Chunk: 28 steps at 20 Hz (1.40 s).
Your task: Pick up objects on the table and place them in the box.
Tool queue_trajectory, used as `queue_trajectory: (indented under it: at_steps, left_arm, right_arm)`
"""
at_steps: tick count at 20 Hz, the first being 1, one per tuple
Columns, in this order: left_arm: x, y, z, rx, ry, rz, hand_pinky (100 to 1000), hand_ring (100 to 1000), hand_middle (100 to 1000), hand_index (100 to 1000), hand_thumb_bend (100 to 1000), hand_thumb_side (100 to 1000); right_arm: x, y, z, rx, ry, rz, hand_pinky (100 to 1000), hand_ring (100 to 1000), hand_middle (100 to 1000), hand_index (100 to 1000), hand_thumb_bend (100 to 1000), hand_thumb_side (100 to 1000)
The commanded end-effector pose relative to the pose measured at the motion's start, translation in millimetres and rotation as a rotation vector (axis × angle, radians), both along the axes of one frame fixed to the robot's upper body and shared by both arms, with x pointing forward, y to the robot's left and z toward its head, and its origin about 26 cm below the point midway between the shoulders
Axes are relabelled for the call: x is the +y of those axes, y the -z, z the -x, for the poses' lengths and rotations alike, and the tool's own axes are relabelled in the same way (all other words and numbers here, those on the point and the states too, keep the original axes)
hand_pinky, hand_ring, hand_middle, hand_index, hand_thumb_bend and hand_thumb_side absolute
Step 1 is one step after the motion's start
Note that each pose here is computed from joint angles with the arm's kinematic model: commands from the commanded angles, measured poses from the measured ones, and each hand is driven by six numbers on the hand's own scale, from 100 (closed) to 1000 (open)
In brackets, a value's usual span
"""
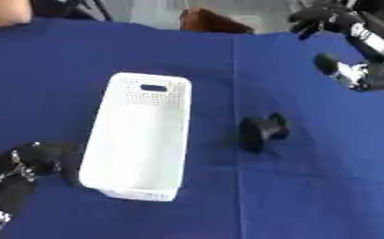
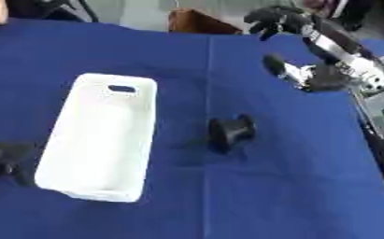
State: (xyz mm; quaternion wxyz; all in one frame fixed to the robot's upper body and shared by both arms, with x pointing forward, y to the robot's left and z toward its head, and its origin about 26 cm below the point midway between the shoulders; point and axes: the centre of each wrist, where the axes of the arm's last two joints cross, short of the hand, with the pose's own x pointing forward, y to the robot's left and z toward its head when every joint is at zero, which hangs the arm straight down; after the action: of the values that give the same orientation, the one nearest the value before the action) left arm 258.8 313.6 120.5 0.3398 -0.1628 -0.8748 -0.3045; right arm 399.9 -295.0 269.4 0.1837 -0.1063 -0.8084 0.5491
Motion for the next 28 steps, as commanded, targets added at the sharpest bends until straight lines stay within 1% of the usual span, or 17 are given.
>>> queue_trajectory:
  at_steps: [1, 12, 13, 14, 15, 17, 18, 19, 21, 24, 26, 27, 28]
  left_arm:
    - [0.8, -6.7, 0.9, -0.201, 0.095, -0.144, 547, 847, 741, 848, 100, 584]
    - [0.9, -6.7, 0.9, -0.201, 0.094, -0.146, 547, 848, 741, 847, 100, 585]
    - [0.9, -6.7, 1.0, -0.200, 0.094, -0.146, 547, 848, 741, 847, 100, 585]
    - [1.0, -6.5, 1.1, -0.200, 0.093, -0.146, 547, 848, 741, 848, 100, 585]
    - [1.1, -6.4, 1.2, -0.200, 0.093, -0.147, 547, 848, 741, 847, 100, 584]
    - [1.4, -6.1, 1.5, -0.199, 0.094, -0.150, 547, 847, 741, 847, 100, 583]
    - [1.6, -6.1, 1.7, -0.198, 0.096, -0.152, 547, 847, 741, 847, 100, 583]
    - [1.7, -6.0, 1.8, -0.197, 0.096, -0.153, 547, 848, 741, 847, 100, 583]
    - [1.8, -5.7, 2.1, -0.192, 0.099, -0.156, 547, 848, 742, 847, 100, 584]
    - [2.0, -5.2, 2.5, -0.187, 0.100, -0.159, 547, 848, 741, 847, 100, 584]
    - [2.0, -5.1, 2.6, -0.187, 0.100, -0.159, 547, 848, 741, 847, 100, 583]
    - [2.0, -5.0, 2.6, -0.187, 0.100, -0.158, 547, 848, 741, 847, 100, 583]
    - [2.1, -5.0, 2.7, -0.187, 0.100, -0.158, 547, 848, 741, 847, 100, 583]
  right_arm:
    - [-5.0, -16.7, 4.5, -0.210, -0.213, 0.423, 724, 809, 866, 953, 272, 767]
    - [-5.2, -17.4, 4.8, -0.212, -0.212, 0.426, 726, 809, 866, 953, 284, 758]
    - [-4.9, -17.8, 4.8, -0.212, -0.212, 0.428, 731, 810, 867, 953, 318, 745]
    - [-4.0, -18.9, 4.7, -0.215, -0.213, 0.435, 730, 810, 867, 953, 314, 746]
    - [-2.2, -21.0, 4.4, -0.218, -0.214, 0.448, 756, 819, 873, 955, 414, 715]
    - [7.1, -27.9, 1.8, -0.228, -0.221, 0.510, 792, 832, 879, 955, 491, 666]
    - [14.7, -32.2, -0.8, -0.232, -0.225, 0.559, 811, 835, 882, 955, 524, 635]
    - [19.4, -33.7, -3.2, -0.231, -0.227, 0.588, 824, 839, 884, 955, 554, 610]
    - [34.3, -38.4, -9.7, -0.232, -0.232, 0.682, 851, 851, 889, 952, 597, 563]
    - [50.7, -39.2, -17.2, -0.229, -0.237, 0.770, 862, 856, 893, 953, 606, 543]
    - [56.3, -39.9, -19.2, -0.232, -0.240, 0.788, 862, 856, 893, 952, 606, 545]
    - [57.5, -40.1, -19.6, -0.233, -0.241, 0.791, 863, 857, 893, 952, 591, 550]
    - [58.4, -40.4, -19.8, -0.234, -0.242, 0.793, 864, 857, 893, 951, 605, 547]
